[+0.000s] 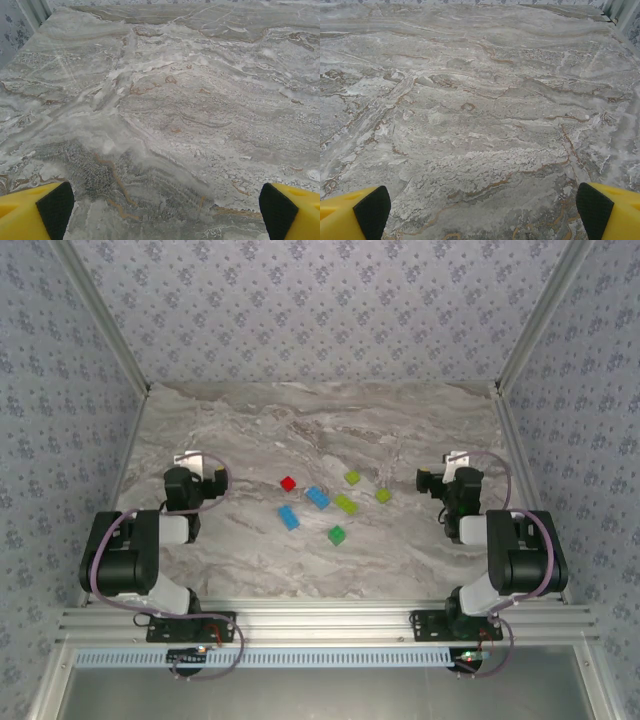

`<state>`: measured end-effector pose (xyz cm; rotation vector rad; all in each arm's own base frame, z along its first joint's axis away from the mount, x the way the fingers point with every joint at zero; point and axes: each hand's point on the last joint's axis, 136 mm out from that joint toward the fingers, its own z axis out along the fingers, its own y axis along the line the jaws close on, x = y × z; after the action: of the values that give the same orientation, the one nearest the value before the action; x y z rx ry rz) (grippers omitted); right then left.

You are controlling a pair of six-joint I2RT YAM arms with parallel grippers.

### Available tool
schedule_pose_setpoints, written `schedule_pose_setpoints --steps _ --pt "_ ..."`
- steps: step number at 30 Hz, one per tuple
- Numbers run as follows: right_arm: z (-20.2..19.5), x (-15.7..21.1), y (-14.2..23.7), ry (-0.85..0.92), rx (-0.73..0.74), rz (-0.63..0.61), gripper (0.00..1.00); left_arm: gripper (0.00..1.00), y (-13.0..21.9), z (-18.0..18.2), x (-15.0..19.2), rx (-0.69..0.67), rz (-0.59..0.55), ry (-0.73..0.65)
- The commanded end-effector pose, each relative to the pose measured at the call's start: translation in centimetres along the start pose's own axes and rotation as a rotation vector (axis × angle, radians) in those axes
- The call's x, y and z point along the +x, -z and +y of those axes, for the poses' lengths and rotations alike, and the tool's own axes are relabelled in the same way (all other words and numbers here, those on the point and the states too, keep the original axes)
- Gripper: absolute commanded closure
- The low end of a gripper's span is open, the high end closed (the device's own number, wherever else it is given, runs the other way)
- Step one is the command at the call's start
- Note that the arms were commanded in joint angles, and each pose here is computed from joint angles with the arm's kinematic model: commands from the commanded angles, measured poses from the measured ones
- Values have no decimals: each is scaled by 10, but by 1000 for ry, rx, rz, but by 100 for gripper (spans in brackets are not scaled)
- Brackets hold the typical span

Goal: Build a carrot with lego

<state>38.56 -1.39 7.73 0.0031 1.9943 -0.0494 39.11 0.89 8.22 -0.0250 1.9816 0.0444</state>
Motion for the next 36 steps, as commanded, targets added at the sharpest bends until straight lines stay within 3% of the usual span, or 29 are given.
schedule_pose_setpoints --steps 1,18,22,24,25,27,31,36 --pt "0 -5 -2 -12 -6 -8 0 2 -3 -1 -9 14 -19 18" --pt "0 -7 -2 -10 -3 -13 0 3 -3 -1 -9 13 -18 18" --pt "-2 -33 4 -2 39 74 0 2 5 13 -29 -67 3 49" --pt "-2 -49 10 -101 59 154 1 3 20 37 -44 -211 76 150" --pt "6 -56 13 -160 19 192 3 3 29 48 -47 -286 126 184" --pt "34 -66 20 -159 -95 268 4 2 45 51 -55 -304 142 186" --pt "91 -69 43 24 -193 380 3 2 83 44 -74 -252 59 279" --pt "175 -60 64 202 -406 490 5 3 120 44 -59 -224 50 434"
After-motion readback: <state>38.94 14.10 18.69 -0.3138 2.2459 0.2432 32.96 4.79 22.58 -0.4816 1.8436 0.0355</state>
